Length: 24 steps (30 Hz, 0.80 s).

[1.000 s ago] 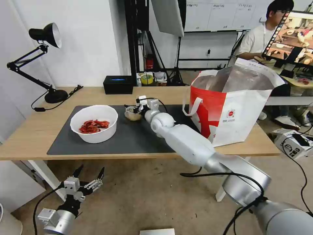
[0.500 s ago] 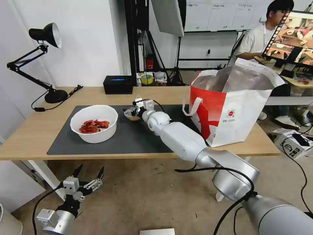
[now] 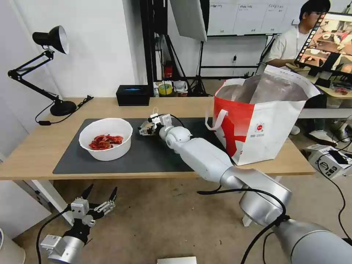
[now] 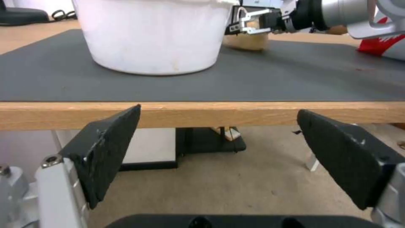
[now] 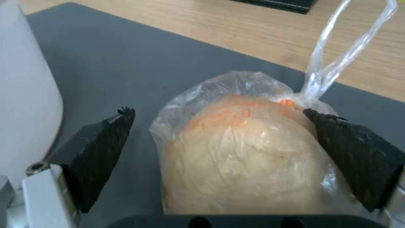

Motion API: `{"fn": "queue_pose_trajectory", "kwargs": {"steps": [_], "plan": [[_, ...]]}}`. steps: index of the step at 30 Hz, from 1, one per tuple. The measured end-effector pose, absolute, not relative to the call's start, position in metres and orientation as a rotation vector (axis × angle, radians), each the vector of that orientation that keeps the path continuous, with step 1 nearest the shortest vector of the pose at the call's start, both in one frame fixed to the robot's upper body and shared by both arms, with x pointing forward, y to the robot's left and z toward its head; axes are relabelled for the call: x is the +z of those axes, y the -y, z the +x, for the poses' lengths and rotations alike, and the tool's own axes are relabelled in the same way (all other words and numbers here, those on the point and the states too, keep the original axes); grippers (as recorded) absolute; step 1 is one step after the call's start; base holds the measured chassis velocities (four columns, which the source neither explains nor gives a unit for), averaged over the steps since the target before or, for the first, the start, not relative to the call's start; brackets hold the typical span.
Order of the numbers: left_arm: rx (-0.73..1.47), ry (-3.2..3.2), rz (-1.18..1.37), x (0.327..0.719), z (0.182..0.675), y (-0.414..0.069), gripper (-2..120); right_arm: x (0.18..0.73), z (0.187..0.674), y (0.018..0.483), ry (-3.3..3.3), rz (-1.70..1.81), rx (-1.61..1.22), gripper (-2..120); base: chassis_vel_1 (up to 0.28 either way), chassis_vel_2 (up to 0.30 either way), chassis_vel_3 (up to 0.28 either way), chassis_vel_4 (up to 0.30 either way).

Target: Pick up the trash from the table and place it into the takeout bag.

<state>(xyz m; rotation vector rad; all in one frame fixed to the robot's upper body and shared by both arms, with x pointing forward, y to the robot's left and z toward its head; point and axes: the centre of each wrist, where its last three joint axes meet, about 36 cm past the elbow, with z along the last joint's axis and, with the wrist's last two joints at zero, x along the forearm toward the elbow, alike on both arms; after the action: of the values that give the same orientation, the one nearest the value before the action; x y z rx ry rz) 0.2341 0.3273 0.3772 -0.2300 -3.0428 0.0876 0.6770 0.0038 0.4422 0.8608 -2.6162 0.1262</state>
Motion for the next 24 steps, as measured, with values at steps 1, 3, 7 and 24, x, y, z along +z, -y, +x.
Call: {"fn": "queue_pose_trajectory", "kwargs": {"steps": [1, 3, 7, 24], "plan": [[0.092, 3.043, -0.23, 0.377, 0.234, -0.326, 100, 0.44, 0.675, -0.005, 2.606, 0.847, 0.147, 100, 0.0, 0.0, 0.0, 0.0], [0.092, 3.043, -0.231, 0.377, 0.234, -0.326, 100, 0.439, 0.672, -0.006, 2.599, 0.83, 0.167, 99, 0.0, 0.0, 0.0, 0.0], [0.088, 3.041, -0.228, 0.376, 0.234, -0.327, 100, 0.439, 0.67, -0.007, 2.598, 0.818, 0.179, 85, 0.0, 0.0, 0.0, 0.0], [0.092, 3.044, -0.235, 0.375, 0.236, -0.326, 100, 0.443, 0.662, 0.007, 2.618, 0.826, 0.143, 21, 0.0, 0.0, 0.0, 0.0]]}}
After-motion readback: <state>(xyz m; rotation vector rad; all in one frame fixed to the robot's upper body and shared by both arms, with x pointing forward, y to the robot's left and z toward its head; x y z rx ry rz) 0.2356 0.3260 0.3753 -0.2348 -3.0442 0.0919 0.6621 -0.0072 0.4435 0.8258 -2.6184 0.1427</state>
